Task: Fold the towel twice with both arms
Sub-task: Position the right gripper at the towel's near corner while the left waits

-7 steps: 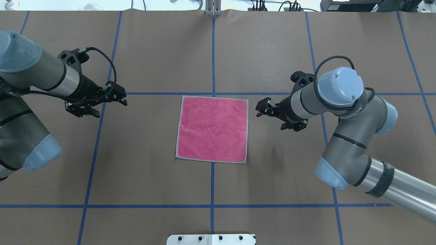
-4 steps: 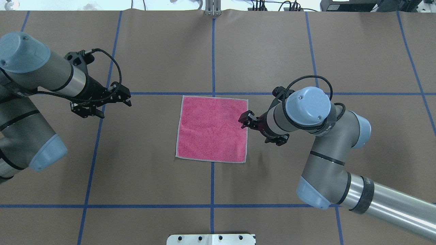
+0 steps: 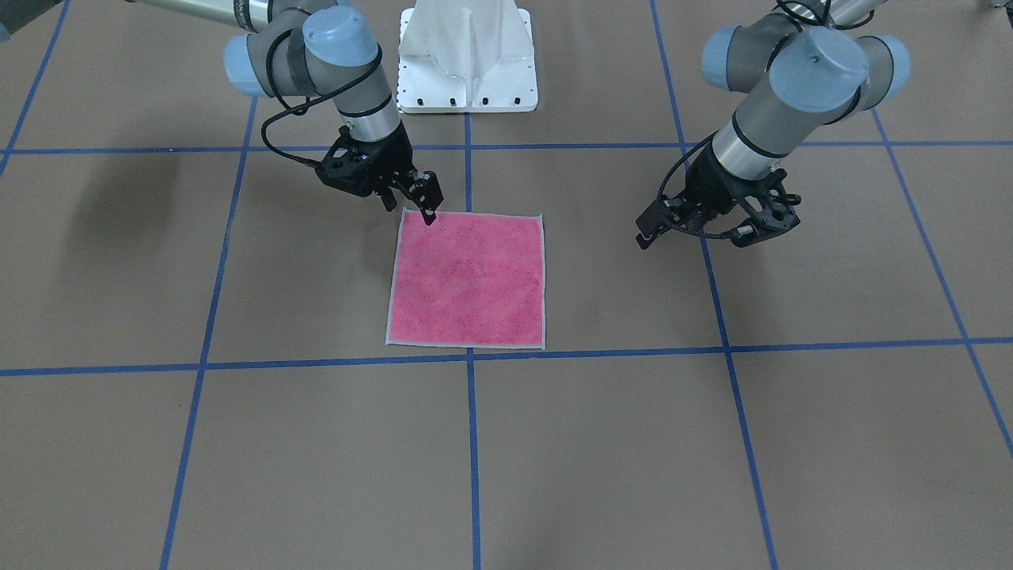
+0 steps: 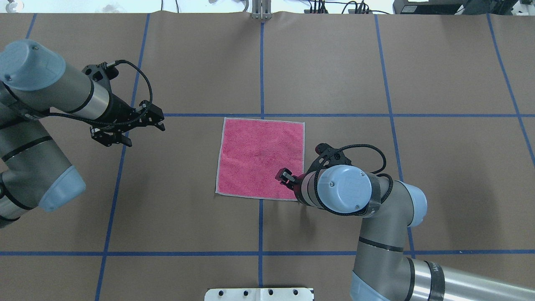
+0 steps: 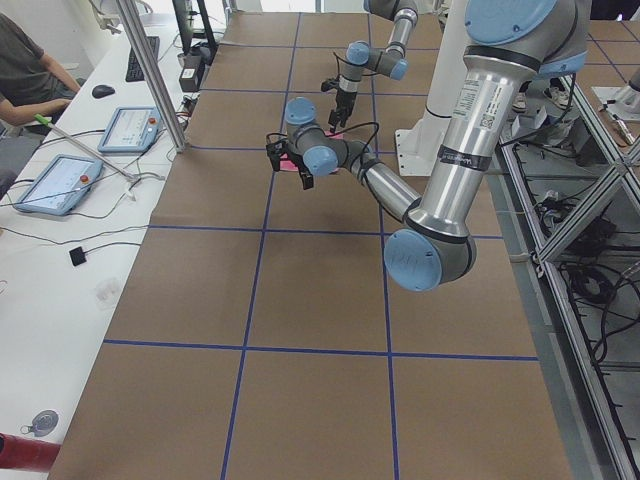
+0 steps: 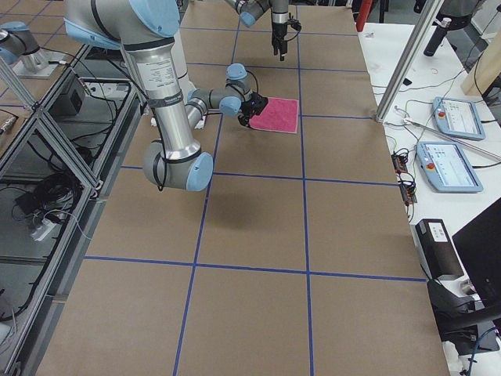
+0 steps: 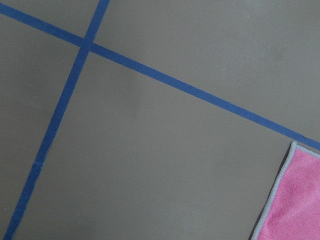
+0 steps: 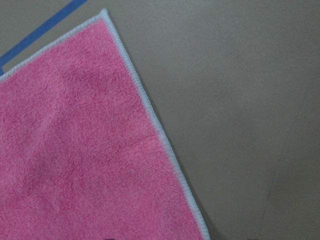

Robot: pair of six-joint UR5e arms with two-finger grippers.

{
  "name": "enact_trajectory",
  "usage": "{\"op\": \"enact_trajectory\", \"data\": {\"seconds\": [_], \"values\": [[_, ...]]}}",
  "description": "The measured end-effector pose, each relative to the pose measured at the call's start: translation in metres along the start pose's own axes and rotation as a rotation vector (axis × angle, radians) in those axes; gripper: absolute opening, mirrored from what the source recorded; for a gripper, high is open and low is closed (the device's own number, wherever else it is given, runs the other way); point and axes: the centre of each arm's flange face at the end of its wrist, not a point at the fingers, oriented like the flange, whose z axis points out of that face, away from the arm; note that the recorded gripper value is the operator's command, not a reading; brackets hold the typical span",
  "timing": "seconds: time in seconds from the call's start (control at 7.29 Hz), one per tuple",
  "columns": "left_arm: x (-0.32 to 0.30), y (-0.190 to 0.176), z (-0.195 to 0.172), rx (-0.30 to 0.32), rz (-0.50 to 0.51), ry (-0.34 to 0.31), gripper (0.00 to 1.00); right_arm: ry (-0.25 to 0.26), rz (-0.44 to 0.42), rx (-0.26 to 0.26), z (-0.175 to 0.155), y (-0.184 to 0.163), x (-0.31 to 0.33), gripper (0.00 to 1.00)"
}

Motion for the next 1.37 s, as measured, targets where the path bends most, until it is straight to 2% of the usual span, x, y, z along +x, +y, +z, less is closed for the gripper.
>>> {"op": "enact_trajectory", "data": {"seconds": [0.41, 1.37], "values": [[0.003, 0.005, 0.003, -0.009, -0.006, 0.0, 1.0, 0.024, 0.033, 0.012, 0.006, 0.01, -0.001, 0.5], [0.005, 0.011, 0.011, 0.002, -0.012, -0.008, 1.0, 0.104, 0.034, 0.05, -0.001, 0.006, 0.003, 0.45]]}}
